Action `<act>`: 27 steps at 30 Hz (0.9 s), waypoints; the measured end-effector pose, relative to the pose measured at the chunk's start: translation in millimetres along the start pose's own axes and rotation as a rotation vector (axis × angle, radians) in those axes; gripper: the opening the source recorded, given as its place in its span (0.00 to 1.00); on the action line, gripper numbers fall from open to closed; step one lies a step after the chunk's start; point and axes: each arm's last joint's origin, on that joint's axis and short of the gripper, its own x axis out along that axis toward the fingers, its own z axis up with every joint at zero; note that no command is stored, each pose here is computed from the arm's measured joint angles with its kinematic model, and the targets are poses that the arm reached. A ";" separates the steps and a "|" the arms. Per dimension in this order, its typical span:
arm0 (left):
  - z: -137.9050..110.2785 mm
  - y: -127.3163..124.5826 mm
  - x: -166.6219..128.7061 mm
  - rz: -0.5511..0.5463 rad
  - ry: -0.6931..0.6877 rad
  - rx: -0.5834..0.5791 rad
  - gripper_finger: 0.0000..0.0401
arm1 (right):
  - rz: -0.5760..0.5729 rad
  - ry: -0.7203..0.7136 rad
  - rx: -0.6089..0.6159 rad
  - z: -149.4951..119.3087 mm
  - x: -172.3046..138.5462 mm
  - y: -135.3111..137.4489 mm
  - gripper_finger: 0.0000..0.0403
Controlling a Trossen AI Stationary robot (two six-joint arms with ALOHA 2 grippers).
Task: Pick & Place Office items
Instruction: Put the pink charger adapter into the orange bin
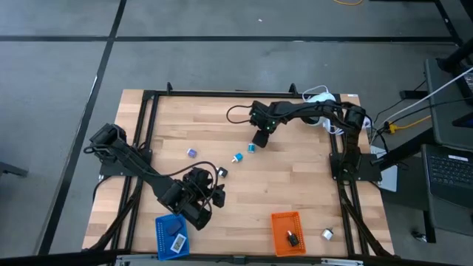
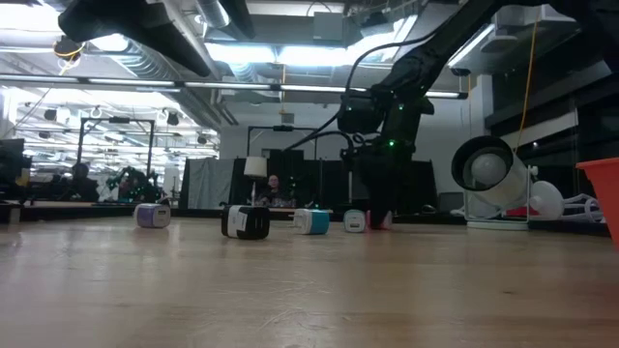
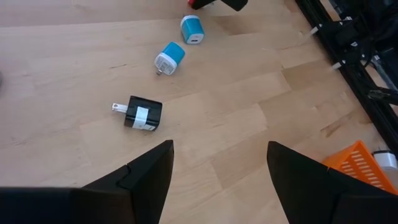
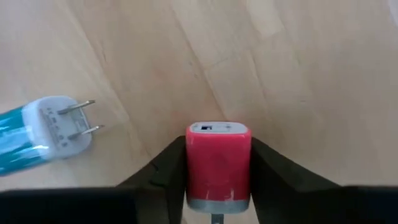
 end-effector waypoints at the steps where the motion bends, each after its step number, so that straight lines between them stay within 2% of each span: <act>1: 0.0 0.1 0.0 0.001 0.000 0.001 0.63 | 0.010 0.000 0.004 0.1 -0.1 -0.7 0.33; 6: 0.1 0.4 0.0 0.003 -0.003 0.003 0.63 | 0.111 -0.014 0.050 1.9 -2.9 1.4 0.33; 9: 0.3 0.3 0.0 0.001 -0.008 0.003 0.63 | 0.241 -0.019 0.068 1.7 -9.2 8.3 0.33; 12: 0.3 0.4 0.0 0.002 -0.009 0.004 0.63 | 0.347 -0.074 0.073 5.0 -30.0 14.9 0.33; 23: 0.3 0.4 0.1 0.003 -0.006 0.025 0.63 | 0.435 -0.213 0.040 -12.4 -118.2 51.3 0.33; 27: 0.2 0.5 0.0 0.004 -0.002 0.027 0.63 | 0.478 -0.156 -0.019 -34.2 -139.9 79.0 0.33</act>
